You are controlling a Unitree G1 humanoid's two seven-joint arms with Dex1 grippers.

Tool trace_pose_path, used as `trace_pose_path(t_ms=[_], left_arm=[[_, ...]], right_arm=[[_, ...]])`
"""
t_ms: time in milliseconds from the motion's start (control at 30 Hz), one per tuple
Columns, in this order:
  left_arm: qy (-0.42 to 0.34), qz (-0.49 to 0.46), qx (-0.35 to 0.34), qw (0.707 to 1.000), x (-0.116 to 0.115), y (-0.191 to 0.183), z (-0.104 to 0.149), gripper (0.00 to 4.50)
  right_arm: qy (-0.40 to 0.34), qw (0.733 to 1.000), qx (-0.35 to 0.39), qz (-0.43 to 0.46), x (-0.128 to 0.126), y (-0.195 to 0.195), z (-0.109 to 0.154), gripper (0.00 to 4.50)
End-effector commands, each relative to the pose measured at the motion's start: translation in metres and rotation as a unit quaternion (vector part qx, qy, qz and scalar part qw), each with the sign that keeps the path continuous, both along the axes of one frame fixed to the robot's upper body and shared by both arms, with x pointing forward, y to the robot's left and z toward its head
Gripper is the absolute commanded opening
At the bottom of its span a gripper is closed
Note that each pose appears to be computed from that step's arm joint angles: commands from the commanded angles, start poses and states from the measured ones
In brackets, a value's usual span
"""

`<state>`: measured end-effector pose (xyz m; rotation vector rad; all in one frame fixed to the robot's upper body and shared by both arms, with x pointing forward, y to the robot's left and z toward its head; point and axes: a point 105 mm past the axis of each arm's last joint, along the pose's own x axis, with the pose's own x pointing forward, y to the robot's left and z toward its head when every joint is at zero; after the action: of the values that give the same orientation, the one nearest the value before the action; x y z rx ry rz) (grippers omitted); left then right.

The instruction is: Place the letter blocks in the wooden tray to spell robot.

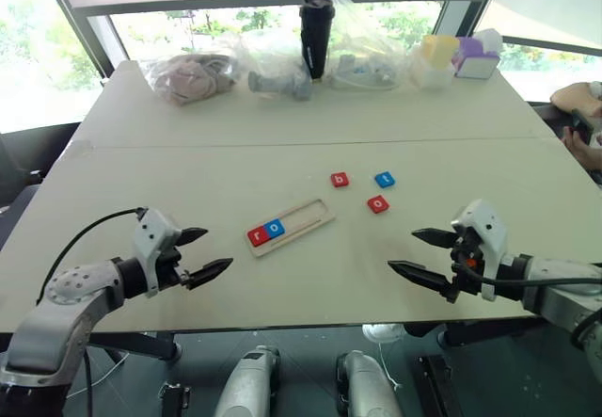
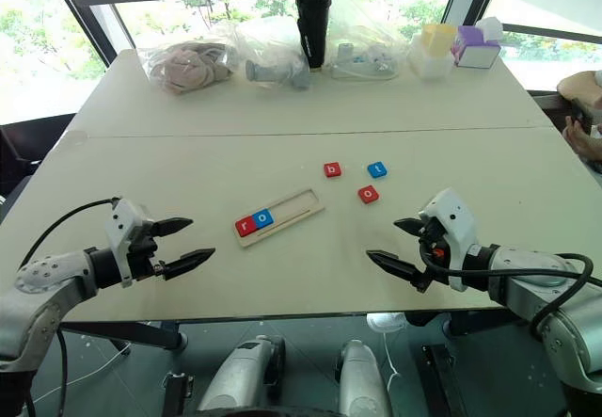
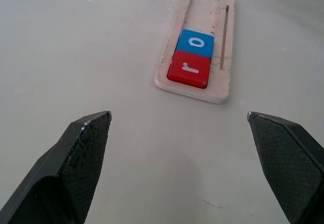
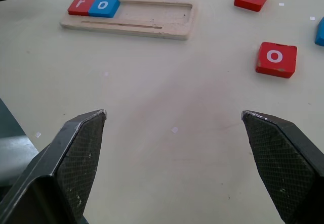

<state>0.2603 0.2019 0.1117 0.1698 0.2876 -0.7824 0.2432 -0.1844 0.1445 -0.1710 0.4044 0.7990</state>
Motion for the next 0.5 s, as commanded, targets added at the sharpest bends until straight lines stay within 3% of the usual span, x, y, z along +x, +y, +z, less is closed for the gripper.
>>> trace_pose_path(t_ms=[33, 500], left_arm=[[-0.029, 0.001, 0.0, 1.0, 0.0, 0.0, 0.014, 4.5], [-0.032, 0.026, 0.038, 0.998, 0.004, 0.003, 0.006, 4.5]], right_arm=[[-0.02, 1.0, -0.003, 0.014, 0.002, 0.004, 0.007, 4.43], [-0.027, 0.999, -0.016, 0.022, 0.009, 0.005, 0.002, 4.43]])
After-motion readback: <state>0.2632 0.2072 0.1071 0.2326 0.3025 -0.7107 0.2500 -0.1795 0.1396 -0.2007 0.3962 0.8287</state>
